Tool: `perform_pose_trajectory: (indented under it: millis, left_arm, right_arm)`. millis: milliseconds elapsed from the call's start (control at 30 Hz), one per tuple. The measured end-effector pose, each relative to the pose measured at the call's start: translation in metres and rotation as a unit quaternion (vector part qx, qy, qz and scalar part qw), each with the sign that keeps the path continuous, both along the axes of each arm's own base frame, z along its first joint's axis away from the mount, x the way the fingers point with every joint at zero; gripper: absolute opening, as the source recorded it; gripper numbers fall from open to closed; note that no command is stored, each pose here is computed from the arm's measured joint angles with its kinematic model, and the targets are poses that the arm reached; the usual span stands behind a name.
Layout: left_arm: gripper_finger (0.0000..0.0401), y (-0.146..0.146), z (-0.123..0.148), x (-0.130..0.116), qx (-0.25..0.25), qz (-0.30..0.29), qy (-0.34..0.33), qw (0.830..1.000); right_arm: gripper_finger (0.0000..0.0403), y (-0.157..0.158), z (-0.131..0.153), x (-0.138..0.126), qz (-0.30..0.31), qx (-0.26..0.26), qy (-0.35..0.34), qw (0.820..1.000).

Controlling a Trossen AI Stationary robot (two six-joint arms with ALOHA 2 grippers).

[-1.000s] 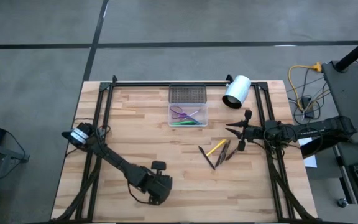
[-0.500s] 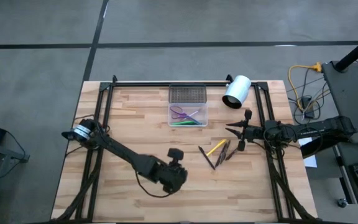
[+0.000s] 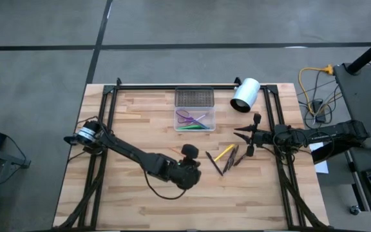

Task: Pick & place school supplies into a supply box
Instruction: Put the yellow pencil into the black box

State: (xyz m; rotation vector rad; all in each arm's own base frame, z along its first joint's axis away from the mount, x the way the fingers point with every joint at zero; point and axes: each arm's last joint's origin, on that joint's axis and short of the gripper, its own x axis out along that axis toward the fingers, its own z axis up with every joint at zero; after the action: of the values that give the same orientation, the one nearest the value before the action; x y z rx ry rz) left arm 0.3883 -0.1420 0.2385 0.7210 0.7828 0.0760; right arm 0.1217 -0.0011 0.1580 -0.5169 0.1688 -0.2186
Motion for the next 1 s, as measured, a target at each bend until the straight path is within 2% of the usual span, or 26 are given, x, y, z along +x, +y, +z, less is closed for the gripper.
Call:
perform_pose_trajectory:
  millis: [133,333,533,733,1000]
  left_arm:
    - [0.0000,0.005,0.000,0.003,0.029,-0.014,0.001,0.999]
    - [0.0000,0.020,0.005,0.015,0.065,-0.002,-0.034,0.997]
    - [0.0000,0.037,-0.015,0.028,0.105,-0.009,-0.006,0.994]
    - [0.0000,0.060,-0.033,0.040,0.136,0.020,0.019,0.990]
    - [0.0000,0.079,-0.035,0.045,0.151,0.049,0.018,0.987]
  right_arm:
    - [0.0068,0.000,0.000,0.000,0.000,0.000,0.000,1.000]
    - [0.0068,0.000,0.000,0.000,0.000,0.000,0.000,1.000]
    - [0.0068,0.000,0.000,0.000,0.000,0.000,0.000,1.000]
    - [0.0068,0.000,0.000,0.000,0.000,0.000,0.000,1.000]
    - [0.0068,0.000,0.000,0.000,0.000,0.000,0.000,1.000]
